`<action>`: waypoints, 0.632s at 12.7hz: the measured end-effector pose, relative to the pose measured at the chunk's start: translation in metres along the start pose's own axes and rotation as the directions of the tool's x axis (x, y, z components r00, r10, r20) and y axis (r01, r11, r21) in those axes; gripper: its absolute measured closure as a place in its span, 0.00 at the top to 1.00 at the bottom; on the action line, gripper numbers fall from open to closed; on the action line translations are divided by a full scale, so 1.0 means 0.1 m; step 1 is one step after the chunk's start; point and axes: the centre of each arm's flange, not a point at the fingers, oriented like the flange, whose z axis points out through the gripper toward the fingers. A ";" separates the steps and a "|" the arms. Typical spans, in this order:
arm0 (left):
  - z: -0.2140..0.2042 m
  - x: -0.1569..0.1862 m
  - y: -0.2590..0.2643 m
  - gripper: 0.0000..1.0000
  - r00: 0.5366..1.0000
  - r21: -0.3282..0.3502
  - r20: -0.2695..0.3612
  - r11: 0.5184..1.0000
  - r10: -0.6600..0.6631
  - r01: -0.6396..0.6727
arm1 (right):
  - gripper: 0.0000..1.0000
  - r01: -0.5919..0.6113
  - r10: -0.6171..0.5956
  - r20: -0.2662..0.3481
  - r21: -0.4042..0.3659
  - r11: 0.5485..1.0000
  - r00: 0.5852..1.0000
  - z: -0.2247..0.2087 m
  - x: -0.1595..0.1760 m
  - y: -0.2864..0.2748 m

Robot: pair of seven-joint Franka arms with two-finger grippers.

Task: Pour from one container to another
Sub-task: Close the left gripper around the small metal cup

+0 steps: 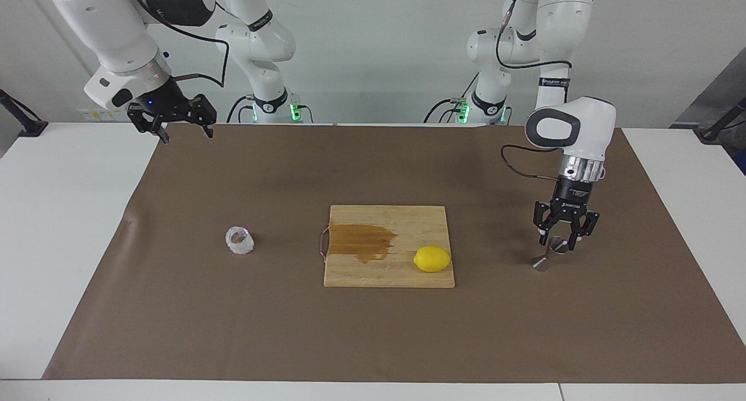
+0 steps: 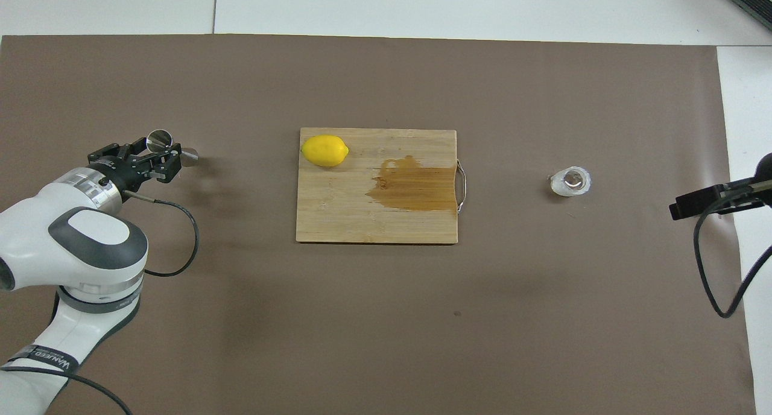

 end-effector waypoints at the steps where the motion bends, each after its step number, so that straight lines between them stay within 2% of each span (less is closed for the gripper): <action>1: 0.00 -0.01 0.00 0.68 1.000 -0.004 0.003 1.000 0.000 0.000 | 1.00 0.000 0.000 0.000 0.000 1.000 1.000 0.00 0.00 0.00; 8: 0.00 -0.02 0.00 0.67 1.000 -0.021 0.011 1.000 -0.009 0.009 | 1.00 0.000 0.000 0.000 0.000 1.000 1.000 0.00 0.00 0.00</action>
